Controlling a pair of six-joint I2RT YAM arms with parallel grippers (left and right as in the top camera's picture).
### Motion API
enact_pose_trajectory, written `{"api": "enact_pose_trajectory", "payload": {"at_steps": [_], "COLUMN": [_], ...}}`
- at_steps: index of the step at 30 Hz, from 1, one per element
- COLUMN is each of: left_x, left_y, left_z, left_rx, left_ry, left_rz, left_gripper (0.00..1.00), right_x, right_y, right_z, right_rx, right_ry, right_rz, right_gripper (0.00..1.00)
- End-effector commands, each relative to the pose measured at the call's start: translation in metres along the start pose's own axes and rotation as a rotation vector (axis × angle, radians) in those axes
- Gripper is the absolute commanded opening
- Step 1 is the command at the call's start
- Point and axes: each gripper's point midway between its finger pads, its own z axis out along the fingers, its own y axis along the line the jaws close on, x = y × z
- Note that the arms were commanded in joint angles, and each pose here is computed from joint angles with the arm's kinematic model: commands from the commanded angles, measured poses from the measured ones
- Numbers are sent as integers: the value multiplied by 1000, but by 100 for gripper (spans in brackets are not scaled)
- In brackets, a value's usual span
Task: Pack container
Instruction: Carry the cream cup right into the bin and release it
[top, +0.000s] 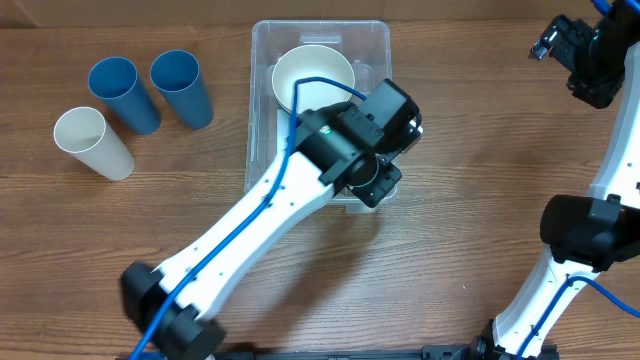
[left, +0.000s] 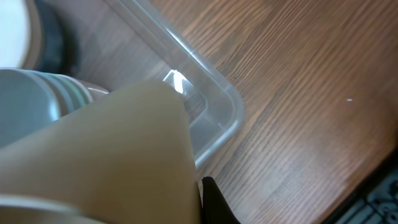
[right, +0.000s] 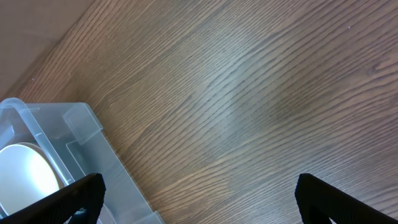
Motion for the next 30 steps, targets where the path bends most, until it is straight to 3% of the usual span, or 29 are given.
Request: {"api": "enact_pose_trajectory", "payload": {"at_steps": [1,8,23,28,30], "left_x": [6,-1,4,10,7], "left_y": [-3,-3,-8,-8,-8], "left_z": [49,75,80,88,89], "left_rx": [9,12,51,52,51], "left_ry": [103,107,128,163,149], "left_rz": [-10,4,95,97,97], "left_gripper": [4,4,5,40,46], "right_x": [-4,-4,-4,-4,-4], "right_y": [4,4,4,4,4], "right_z": [-16,-16,-16,-16,-16], "right_rx": [-24,-24,-24,-24,-24], "right_ry": [-46,-46,-46,-46,-46], "right_rz": [0,0,0,0,0], "right_gripper": [100,100,100,100,100]}}
